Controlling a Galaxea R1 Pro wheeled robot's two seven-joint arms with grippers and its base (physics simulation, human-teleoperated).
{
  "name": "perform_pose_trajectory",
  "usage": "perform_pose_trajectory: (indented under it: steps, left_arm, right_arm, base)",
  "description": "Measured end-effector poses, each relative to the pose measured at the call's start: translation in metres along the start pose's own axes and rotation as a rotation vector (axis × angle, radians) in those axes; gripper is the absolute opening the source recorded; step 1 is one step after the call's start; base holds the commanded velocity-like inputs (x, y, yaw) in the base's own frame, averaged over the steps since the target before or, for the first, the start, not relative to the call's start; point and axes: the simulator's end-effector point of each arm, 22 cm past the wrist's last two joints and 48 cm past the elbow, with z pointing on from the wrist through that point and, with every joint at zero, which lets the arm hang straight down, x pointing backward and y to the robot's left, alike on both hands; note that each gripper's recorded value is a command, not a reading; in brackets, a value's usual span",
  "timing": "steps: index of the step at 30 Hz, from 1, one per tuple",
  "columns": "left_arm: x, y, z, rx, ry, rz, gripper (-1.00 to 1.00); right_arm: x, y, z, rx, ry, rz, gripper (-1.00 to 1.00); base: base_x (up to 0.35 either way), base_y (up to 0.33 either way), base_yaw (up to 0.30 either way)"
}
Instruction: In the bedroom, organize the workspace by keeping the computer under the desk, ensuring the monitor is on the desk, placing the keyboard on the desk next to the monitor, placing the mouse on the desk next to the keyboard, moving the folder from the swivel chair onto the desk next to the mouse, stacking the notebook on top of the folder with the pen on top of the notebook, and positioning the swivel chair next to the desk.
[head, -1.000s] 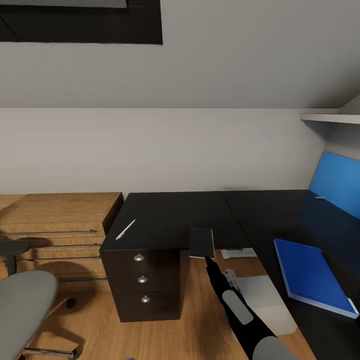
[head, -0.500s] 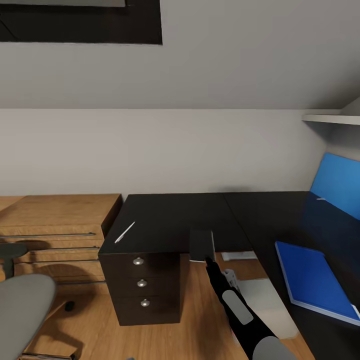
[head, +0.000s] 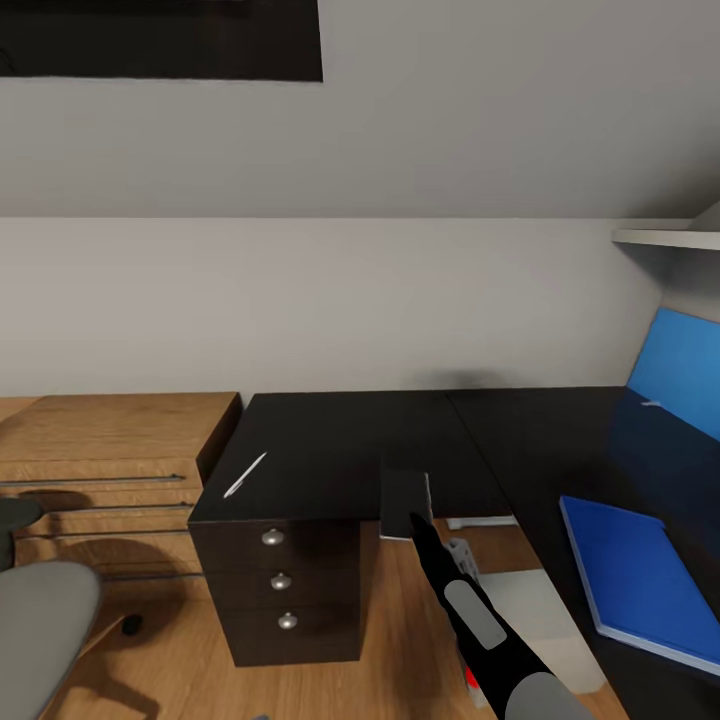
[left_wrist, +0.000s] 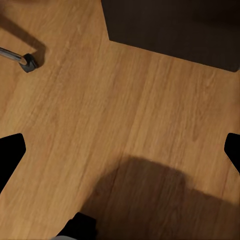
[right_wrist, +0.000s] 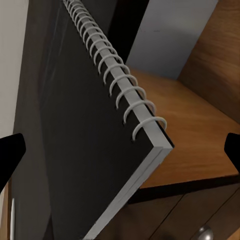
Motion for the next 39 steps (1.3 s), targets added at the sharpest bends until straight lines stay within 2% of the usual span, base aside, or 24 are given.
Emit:
perform_pose_trajectory:
  steps: [15,16,28,39]
  left_arm:
    - [0.001,0.000,0.000,0.000,0.002,0.000,1.00]
    - [0.001,0.000,0.000,-0.001,0.002,0.000,1.00]
    - [0.011,0.009,0.003,-0.020,0.018,0.018,1.00]
    - [0.000,0.011,-0.012,-0.022,0.019,0.018,1.00]
  right_arm:
    - [0.000,0.000,0.000,0.003,0.000,0.003,1.00]
    - [0.000,0.000,0.000,0.003,0.000,0.003,-1.00]
    - [0.000,0.000,0.000,0.000,-0.001,0.001,-1.00]
    - [-0.006,0.017,-0.007,0.000,-0.002,0.000,-1.00]
  base:
    - [0.005,0.000,0.000]
    - [0.000,0.000,0.000]
    - [0.000,0.000,0.000]
    - [0.000,0.000,0.000]
